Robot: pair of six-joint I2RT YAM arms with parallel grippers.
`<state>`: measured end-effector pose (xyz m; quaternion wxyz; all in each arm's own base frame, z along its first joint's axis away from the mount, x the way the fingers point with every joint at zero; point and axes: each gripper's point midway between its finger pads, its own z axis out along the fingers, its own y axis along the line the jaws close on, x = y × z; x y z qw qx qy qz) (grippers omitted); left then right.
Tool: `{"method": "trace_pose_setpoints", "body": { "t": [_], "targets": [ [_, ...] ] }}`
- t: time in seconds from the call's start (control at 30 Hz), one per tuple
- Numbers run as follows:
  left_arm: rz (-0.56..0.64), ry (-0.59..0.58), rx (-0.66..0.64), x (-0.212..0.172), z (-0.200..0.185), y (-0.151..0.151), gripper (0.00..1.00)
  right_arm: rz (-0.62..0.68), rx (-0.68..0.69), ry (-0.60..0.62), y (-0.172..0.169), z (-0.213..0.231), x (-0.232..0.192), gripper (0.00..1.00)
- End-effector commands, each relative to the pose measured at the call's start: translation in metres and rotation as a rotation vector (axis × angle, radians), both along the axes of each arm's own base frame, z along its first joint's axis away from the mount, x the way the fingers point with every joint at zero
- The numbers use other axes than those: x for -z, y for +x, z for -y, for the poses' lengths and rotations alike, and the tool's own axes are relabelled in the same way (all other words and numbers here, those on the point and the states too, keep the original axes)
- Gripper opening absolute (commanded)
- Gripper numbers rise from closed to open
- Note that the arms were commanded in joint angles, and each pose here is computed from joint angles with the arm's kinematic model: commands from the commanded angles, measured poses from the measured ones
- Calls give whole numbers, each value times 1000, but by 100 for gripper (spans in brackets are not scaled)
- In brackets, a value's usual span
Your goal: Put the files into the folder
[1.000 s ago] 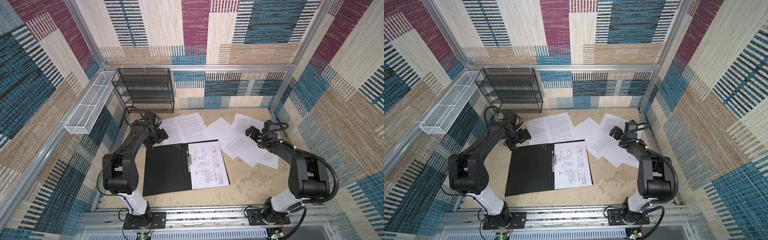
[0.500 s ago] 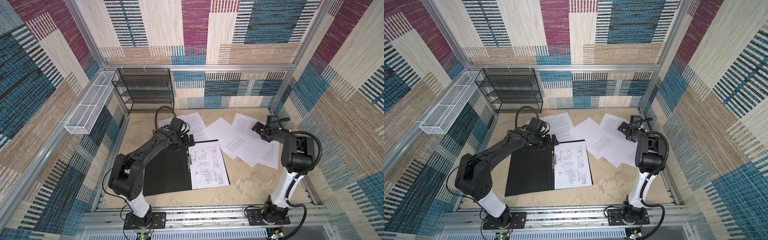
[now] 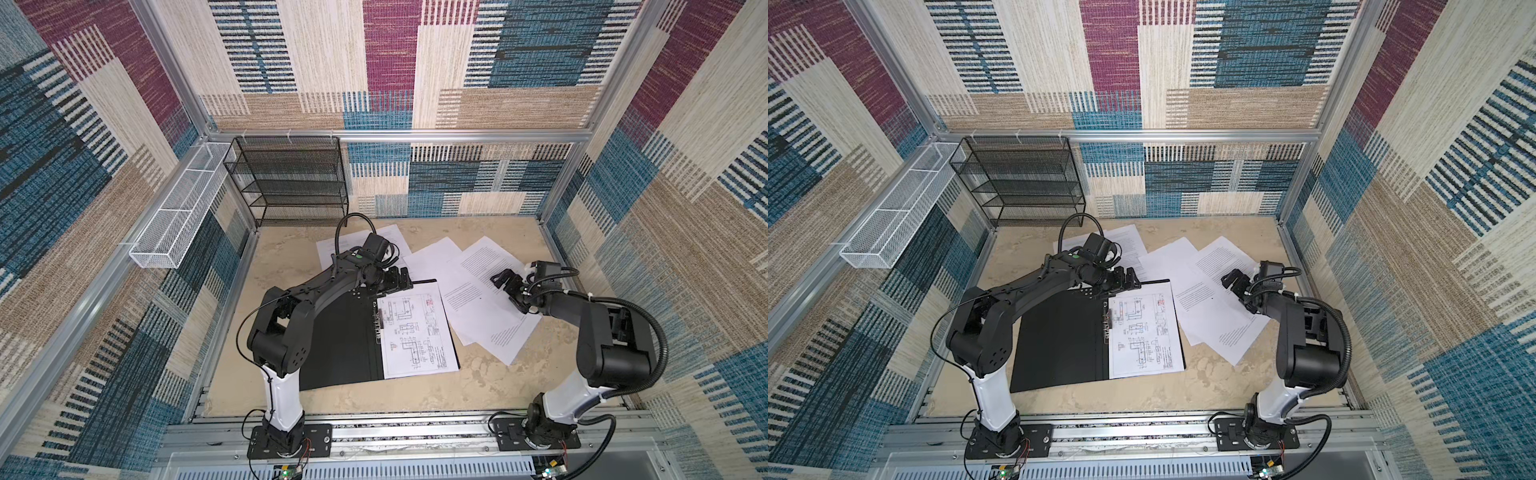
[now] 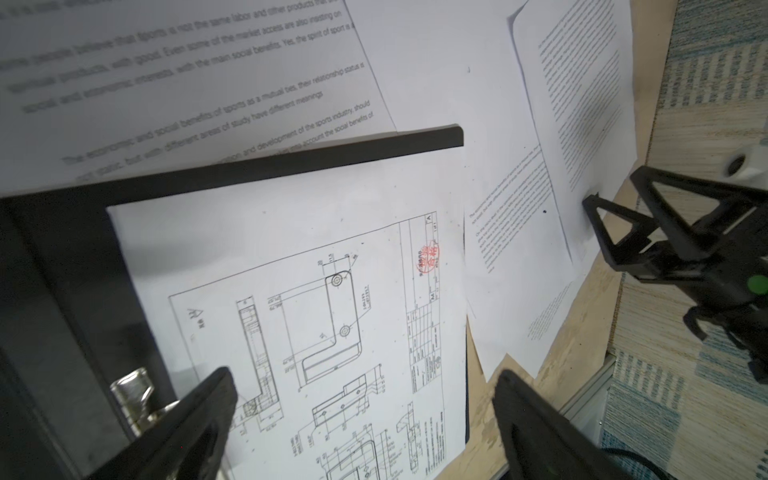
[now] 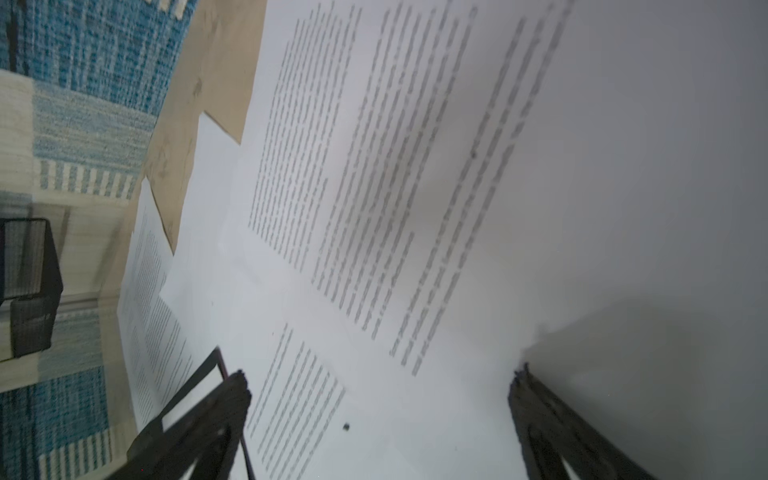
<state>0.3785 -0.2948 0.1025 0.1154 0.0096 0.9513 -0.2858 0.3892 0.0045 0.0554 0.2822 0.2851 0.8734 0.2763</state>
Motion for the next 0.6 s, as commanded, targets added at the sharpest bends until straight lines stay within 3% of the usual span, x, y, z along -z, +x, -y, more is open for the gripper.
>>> {"method": "trace_pose_setpoints", "body": {
  "t": [0.0,0.1,0.23,0.4,0.57],
  "targets": [
    [-9,-46,49,-1,24,-2,96,23,-96,134,-12,-33,-15,100],
    [5,-94,116,-7,52,-4,95,108,-103,153,-11,-33,-44,100],
    [16,-161,170,-15,85,-5,94,163,78,-140,23,43,-75,100],
    [22,-229,205,-21,111,-2,94,73,176,-288,63,93,-58,100],
    [19,-347,264,-24,143,7,93,13,213,-307,73,116,-26,100]
  ]
}}
